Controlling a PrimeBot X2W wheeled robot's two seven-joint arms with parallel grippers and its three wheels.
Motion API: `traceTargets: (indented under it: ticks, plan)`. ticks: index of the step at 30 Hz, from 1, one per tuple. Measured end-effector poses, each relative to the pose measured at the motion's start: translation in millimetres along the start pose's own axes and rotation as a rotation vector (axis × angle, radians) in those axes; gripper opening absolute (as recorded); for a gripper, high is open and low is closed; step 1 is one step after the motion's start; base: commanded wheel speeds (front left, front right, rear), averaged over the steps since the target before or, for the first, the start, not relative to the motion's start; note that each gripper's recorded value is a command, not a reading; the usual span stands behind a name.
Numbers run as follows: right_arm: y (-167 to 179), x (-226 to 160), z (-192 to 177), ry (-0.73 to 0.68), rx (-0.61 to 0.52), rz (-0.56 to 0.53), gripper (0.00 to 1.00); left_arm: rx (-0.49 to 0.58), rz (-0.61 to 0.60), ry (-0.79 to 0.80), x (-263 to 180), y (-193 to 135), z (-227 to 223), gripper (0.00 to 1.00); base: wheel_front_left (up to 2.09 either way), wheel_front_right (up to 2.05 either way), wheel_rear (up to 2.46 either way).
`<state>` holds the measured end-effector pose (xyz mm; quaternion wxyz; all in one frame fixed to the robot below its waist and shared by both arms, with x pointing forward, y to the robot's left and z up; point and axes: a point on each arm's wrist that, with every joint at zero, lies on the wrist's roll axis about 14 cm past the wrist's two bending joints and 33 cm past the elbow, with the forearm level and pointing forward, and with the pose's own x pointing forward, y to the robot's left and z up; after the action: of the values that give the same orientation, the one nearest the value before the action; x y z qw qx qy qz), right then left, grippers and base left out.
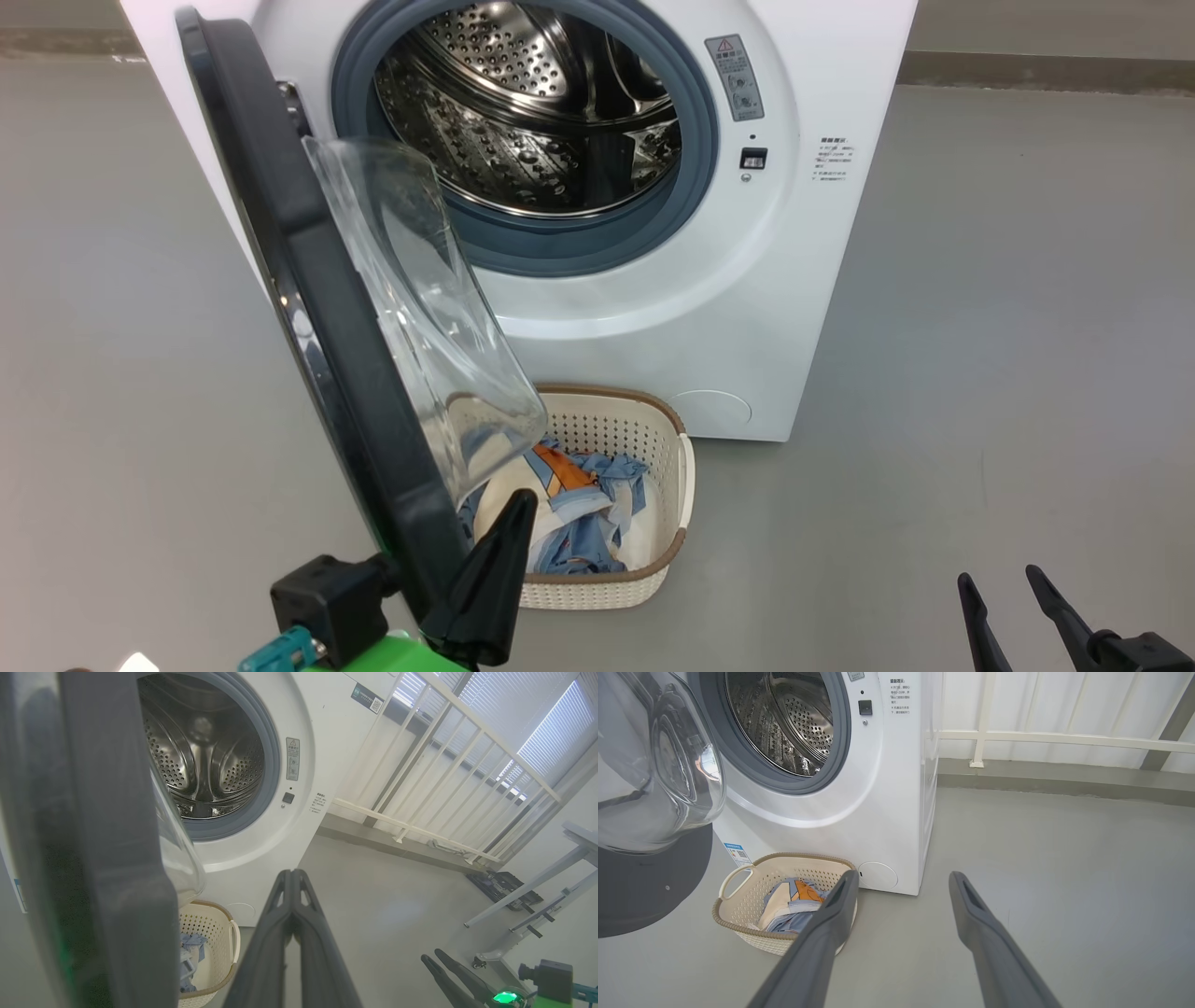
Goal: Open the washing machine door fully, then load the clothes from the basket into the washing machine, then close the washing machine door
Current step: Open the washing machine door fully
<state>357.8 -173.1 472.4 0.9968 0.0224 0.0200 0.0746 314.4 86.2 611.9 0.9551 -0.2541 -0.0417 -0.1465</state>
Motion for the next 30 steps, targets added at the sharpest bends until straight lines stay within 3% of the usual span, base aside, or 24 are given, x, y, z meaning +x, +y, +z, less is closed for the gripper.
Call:
traceTargets:
  ticks: [30]
  plan:
    - [8,7,-7,0.022,0.012,0.023,1.0,0.056,0.16,0.024,-2,36,-16,0.0,0.0,0.0,0.0]
